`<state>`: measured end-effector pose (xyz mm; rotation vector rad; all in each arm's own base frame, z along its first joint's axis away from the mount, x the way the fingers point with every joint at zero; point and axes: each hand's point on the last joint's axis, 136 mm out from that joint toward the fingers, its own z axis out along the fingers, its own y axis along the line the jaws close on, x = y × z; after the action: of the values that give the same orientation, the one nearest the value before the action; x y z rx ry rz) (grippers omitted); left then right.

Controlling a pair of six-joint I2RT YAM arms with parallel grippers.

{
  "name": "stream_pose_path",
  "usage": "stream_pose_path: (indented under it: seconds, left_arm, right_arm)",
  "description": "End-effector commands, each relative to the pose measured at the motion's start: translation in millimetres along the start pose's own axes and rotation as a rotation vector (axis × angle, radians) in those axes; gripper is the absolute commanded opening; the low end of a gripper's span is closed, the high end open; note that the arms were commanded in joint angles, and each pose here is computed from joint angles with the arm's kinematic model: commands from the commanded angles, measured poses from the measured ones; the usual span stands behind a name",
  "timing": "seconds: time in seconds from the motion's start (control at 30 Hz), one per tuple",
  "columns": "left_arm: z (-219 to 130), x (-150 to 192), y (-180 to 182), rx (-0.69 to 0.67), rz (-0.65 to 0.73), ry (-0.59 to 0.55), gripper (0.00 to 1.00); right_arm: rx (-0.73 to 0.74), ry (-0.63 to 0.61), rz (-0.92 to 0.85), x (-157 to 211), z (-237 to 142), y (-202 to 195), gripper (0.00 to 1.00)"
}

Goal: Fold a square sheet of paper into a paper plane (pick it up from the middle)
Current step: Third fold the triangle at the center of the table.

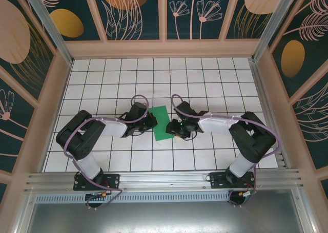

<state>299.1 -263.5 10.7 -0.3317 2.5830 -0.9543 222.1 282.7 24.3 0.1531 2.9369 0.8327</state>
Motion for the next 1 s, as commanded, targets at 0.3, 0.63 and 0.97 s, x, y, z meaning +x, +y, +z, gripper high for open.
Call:
stream_pose_path:
  seconds: [0.3,0.63,0.97]
  left_arm:
    - [0,42,88,-0.3,-0.056,0.101,0.0]
    - [-1,43,90,-0.304,-0.055,0.101,0.0]
    - [-2,44,90,-0.3,-0.054,0.1,0.0]
  right_arm:
    - [-0.097,0.005,-0.073,-3,7,39,0.45]
    - [-0.305,-0.081,-0.079,-18,-10,62,0.5]
    - [-0.472,-0.113,-0.04,-35,-20,67,0.51]
